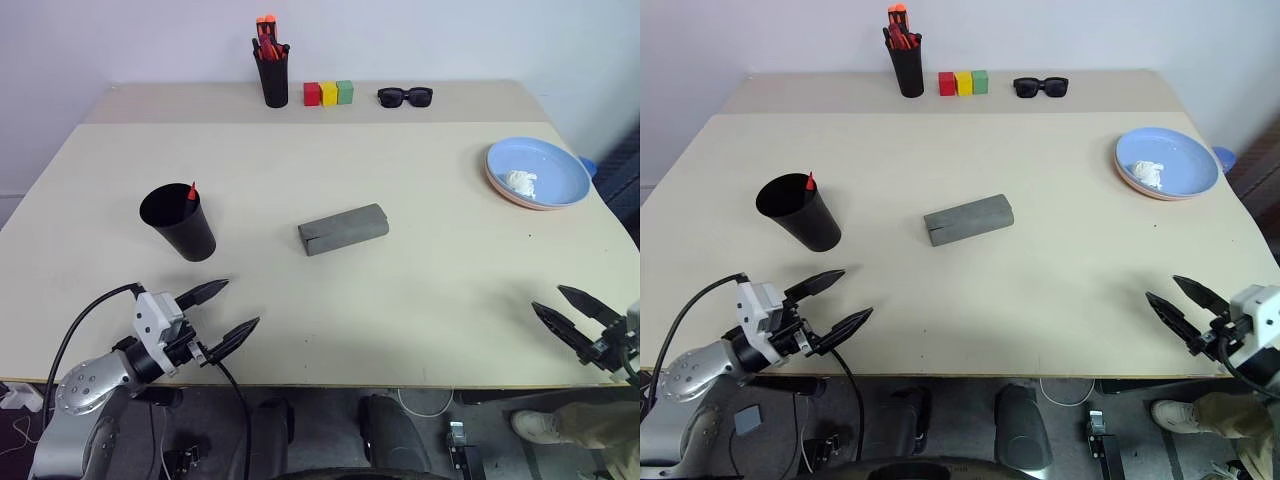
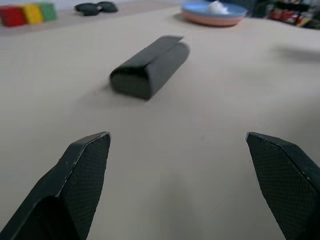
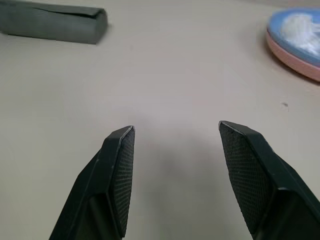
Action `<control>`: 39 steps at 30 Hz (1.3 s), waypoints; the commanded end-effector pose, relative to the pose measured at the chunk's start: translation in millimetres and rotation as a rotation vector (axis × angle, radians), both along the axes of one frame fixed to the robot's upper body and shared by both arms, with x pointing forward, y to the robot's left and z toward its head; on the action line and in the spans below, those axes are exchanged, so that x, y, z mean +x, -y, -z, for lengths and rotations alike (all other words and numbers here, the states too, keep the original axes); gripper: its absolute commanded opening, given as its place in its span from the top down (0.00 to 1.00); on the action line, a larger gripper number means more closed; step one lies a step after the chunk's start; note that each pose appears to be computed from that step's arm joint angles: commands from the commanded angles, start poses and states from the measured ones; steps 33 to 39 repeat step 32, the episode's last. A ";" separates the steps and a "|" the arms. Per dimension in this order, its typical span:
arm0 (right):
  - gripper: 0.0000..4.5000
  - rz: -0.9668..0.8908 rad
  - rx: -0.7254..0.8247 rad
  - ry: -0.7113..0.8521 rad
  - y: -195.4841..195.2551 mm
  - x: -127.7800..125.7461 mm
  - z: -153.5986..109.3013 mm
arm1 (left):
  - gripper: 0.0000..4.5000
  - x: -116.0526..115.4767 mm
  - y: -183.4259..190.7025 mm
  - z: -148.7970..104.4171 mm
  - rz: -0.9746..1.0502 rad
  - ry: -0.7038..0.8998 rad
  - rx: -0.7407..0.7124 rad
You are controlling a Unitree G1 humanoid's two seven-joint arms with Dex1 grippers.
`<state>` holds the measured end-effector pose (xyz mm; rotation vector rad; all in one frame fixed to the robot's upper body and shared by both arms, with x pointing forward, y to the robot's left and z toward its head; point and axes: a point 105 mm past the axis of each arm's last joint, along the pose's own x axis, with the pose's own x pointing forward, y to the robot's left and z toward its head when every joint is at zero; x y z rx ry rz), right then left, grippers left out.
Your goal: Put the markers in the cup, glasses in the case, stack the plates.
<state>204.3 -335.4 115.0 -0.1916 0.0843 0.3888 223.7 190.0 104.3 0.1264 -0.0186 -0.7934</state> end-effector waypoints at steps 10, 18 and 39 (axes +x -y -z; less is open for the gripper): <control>0.40 0.120 -0.047 0.057 27.7 -19.5 -6.2 | 0.00 7.2 -10.1 -8.8 -0.033 0.042 0.000; 0.40 0.172 -0.065 0.051 41.7 -26.6 -7.0 | 0.00 6.6 -1.1 -10.5 -0.011 0.030 -0.013; 0.40 0.169 -0.077 0.057 39.0 -19.9 -15.1 | 0.00 -0.1 4.4 -7.1 -0.002 -0.007 -0.010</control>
